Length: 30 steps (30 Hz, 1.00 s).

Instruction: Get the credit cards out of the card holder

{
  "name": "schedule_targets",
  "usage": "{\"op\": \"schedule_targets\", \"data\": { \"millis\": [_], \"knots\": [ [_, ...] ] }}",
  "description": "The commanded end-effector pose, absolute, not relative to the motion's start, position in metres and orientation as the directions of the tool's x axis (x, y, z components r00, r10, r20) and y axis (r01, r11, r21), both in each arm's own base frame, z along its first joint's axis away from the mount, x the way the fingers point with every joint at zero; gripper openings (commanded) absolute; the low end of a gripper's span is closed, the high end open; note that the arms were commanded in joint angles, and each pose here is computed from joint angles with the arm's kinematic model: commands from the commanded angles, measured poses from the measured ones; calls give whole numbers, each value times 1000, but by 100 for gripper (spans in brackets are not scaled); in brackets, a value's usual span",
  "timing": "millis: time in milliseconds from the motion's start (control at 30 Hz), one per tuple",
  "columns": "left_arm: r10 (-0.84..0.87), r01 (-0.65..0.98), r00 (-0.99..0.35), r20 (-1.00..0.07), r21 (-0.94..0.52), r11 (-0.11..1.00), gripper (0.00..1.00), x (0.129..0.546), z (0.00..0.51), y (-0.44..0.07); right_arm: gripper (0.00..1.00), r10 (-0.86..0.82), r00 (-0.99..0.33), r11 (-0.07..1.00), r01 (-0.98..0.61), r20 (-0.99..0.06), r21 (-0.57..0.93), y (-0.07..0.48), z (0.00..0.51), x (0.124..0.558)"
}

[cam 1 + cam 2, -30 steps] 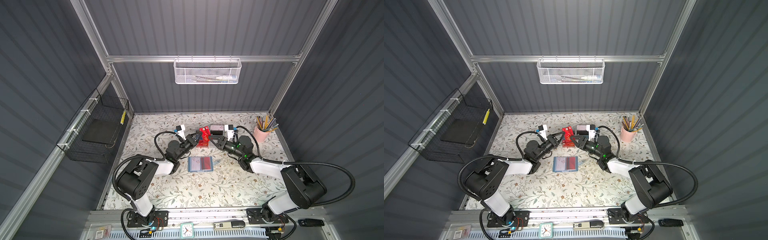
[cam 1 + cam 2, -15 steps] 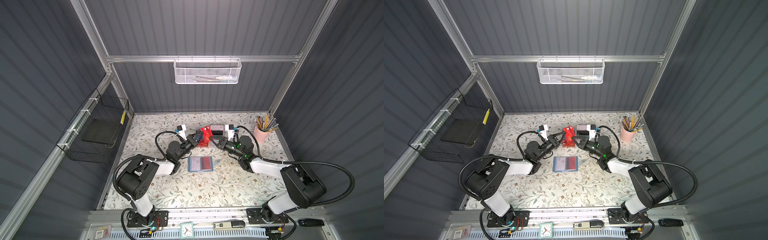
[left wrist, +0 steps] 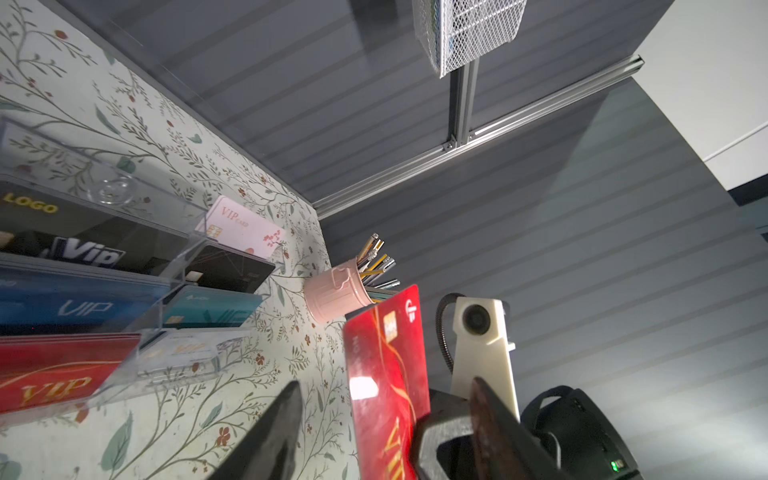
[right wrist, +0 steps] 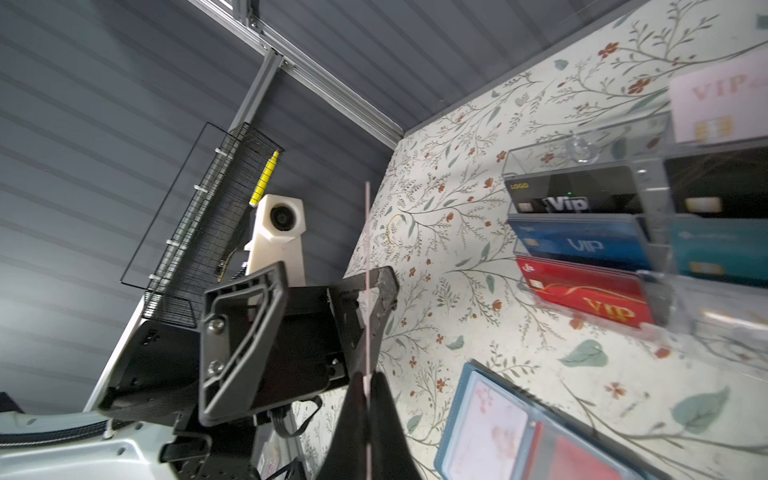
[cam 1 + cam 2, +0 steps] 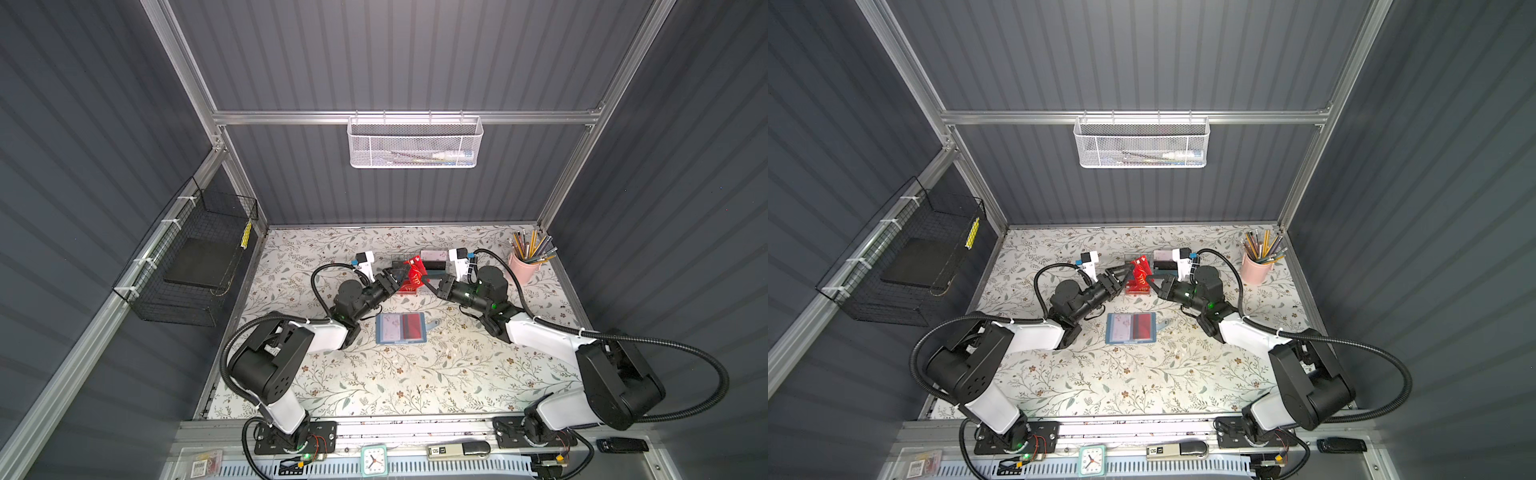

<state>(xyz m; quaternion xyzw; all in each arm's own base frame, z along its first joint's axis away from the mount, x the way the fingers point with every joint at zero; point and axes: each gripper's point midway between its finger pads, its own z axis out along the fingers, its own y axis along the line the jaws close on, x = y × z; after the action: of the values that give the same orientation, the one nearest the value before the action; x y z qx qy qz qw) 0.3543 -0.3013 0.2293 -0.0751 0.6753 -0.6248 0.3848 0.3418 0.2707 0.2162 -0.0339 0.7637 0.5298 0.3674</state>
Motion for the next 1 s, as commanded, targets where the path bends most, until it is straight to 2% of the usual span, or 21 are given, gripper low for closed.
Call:
{"op": "schedule_targets", "data": {
  "millis": [0, 133, 233, 367, 433, 633, 967],
  "knots": [
    [-544, 432, -648, -533, -846, 313, 100, 350, 253, -296, 0, 198, -719, 558, -476, -666, 680, 261, 220, 341],
    [-483, 431, -635, -603, -796, 426, 100, 344, 254, -285, 0, 57, -674, 697, -502, -737, 513, 242, 223, 346],
    [-420, 415, -627, -656, -738, 532, 100, 339, 246, -274, 0, -59, -635, 723, -559, -770, 405, 238, 229, 348],
    [-350, 362, -627, -696, -658, 661, 100, 332, 223, -257, 0, -228, -569, 675, -677, -790, 293, 244, 233, 344],
    [-340, 344, -617, -710, -631, 695, 100, 328, 214, -248, 0, -259, -540, 678, -692, -801, 248, 243, 230, 352],
    [-286, 269, -639, -714, -555, 787, 100, 318, 182, -233, 0, -444, -385, 529, -841, -810, 110, 260, 195, 358],
    [-187, 269, -653, -734, -456, 849, 100, 307, 141, -232, 0, -626, -225, 397, -916, -747, -57, 272, 154, 394]
  ]
}}
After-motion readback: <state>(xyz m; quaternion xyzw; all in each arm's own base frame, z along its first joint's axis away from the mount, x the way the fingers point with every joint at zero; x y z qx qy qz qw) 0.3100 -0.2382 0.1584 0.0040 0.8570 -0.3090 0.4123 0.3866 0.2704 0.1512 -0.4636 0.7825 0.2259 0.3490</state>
